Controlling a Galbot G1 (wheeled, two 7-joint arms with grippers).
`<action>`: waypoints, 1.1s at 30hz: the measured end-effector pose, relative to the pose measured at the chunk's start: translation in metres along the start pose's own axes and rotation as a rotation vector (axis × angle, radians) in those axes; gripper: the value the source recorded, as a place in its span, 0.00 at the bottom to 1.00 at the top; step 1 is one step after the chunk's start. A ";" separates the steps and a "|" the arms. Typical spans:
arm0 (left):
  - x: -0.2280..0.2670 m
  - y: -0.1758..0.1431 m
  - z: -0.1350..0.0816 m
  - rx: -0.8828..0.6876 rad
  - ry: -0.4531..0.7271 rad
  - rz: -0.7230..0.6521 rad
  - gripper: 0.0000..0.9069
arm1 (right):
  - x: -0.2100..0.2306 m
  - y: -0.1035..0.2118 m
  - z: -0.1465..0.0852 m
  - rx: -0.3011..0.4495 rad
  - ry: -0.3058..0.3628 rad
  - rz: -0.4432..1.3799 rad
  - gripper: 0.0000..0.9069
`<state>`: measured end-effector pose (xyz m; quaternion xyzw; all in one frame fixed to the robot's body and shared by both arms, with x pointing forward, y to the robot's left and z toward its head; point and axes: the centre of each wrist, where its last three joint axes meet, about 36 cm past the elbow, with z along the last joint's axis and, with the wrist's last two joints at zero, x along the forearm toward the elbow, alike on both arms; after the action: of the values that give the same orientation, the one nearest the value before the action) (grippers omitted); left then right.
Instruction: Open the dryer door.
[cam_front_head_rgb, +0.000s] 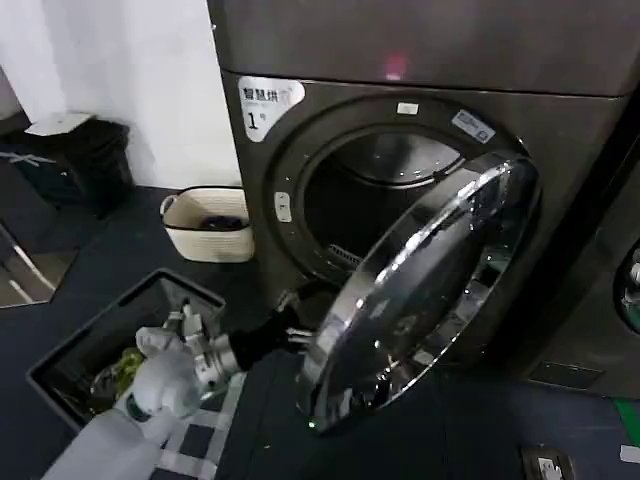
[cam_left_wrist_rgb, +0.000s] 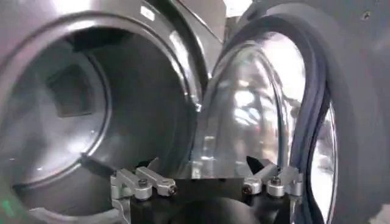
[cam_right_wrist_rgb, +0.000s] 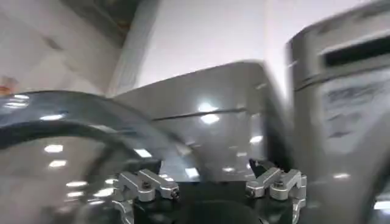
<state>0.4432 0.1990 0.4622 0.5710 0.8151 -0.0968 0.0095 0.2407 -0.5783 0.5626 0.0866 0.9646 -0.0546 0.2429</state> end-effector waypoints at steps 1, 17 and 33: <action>-0.005 -0.001 0.002 0.003 0.000 0.012 1.00 | 0.002 -0.003 -0.005 0.025 0.016 0.046 1.00; -0.085 -0.009 0.019 0.034 0.012 0.171 1.00 | 0.041 -0.061 -0.062 0.327 0.192 0.485 1.00; -0.167 -0.032 0.030 0.020 0.025 0.327 1.00 | 0.082 -0.098 -0.104 0.472 0.228 0.686 1.00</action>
<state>0.4687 0.0287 0.4584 0.6974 0.7103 -0.0950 0.0095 0.1033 -0.6470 0.6209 0.4611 0.8617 -0.1798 0.1122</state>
